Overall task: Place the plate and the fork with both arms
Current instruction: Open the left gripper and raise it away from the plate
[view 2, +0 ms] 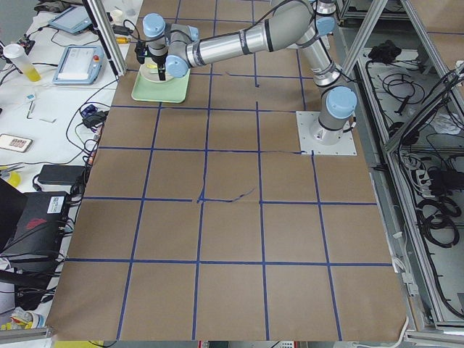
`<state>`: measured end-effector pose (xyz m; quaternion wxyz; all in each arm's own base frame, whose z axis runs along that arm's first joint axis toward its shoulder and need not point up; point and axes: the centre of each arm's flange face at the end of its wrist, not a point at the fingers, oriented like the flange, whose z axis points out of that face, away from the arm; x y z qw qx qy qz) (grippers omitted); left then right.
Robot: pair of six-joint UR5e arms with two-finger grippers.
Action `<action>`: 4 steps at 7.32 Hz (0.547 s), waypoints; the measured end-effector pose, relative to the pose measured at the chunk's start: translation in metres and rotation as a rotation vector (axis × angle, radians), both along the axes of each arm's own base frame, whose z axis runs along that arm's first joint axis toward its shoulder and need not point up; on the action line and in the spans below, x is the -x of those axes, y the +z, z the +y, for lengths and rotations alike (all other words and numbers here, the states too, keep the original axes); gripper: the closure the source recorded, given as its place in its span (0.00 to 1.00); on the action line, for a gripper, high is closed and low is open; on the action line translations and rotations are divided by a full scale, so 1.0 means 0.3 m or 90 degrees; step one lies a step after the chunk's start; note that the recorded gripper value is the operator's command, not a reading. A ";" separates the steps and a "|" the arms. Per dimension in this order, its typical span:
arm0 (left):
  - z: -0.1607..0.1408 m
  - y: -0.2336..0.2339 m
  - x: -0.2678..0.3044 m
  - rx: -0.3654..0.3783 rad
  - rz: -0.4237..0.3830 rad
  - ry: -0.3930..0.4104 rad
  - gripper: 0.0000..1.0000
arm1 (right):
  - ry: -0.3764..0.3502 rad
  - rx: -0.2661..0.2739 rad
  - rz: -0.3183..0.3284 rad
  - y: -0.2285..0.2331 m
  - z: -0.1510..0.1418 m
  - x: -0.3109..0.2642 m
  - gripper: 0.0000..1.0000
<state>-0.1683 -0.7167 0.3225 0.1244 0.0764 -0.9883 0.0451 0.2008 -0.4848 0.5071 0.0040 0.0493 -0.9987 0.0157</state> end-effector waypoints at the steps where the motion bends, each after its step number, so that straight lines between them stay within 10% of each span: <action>1: 0.099 0.117 -0.052 -0.027 -0.053 -0.012 0.00 | 0.000 0.000 0.000 0.000 0.000 0.001 0.00; 4: 0.384 0.483 -0.124 -0.057 -0.154 -0.046 0.00 | -0.001 0.001 0.000 0.001 -0.001 0.001 0.00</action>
